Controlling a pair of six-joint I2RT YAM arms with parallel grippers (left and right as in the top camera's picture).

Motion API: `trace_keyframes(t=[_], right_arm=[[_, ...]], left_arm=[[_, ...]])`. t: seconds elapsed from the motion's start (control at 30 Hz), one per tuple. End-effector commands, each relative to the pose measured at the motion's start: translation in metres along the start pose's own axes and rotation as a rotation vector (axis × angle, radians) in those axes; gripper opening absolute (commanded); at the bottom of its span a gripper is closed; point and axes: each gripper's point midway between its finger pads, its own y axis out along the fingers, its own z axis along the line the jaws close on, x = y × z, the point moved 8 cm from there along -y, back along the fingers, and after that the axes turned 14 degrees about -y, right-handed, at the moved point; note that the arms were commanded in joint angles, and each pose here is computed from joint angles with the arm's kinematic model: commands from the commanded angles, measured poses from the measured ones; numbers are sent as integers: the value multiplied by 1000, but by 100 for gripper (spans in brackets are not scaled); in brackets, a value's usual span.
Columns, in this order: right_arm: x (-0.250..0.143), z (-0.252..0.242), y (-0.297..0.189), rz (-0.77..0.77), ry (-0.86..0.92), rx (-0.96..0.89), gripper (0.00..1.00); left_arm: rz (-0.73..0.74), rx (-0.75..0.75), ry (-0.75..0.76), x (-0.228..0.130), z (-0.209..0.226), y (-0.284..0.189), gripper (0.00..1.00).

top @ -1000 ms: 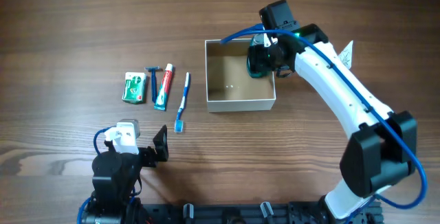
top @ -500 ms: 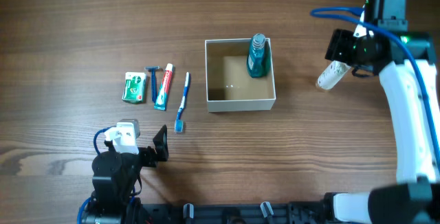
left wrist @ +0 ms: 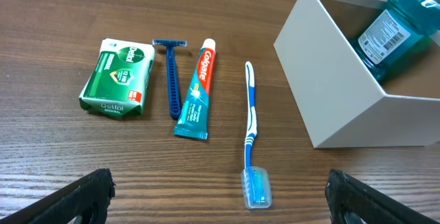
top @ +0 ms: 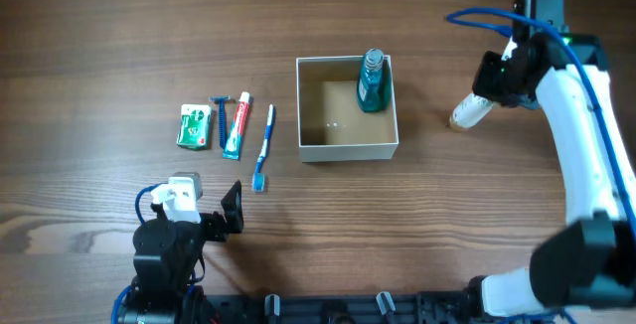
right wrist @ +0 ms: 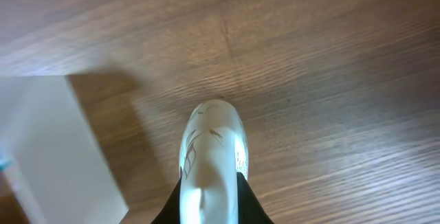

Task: Pack container
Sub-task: 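Grasp the white lotion tube with the right gripper, then place the lotion tube into the box beside the mouthwash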

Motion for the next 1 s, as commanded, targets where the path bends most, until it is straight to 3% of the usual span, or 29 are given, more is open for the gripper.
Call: trace_keyframes(t=[0.0, 0.13, 0.3, 0.4, 0.63, 0.8, 0.83, 0.9, 0.97], right_arm=[[-13, 23, -100, -283, -89, 66, 4], [-60, 74, -178, -480, -284, 306, 4], [-87, 118, -198, -509, -447, 444, 4], [-71, 136, -168, -438, -467, 346, 4], [-38, 174, -45, -134, -535, 103, 4], [-31, 177, -4, -32, -513, 113, 4], [-30, 176, -3, -28, -509, 116, 7], [-29, 174, -4, -30, -510, 115, 58], [-29, 172, -14, -60, -527, 122, 61]], left_arm=[[11, -14, 16, -3, 0, 1, 100], [11, -14, 16, -3, 0, 1, 100], [11, -14, 16, -3, 0, 1, 100], [11, -14, 16, -3, 0, 1, 100], [11, -14, 16, -3, 0, 1, 100], [11, -14, 16, -3, 0, 1, 100], [11, -14, 16, -3, 0, 1, 100], [11, -14, 16, -3, 0, 1, 100], [11, -14, 16, -3, 0, 1, 100]])
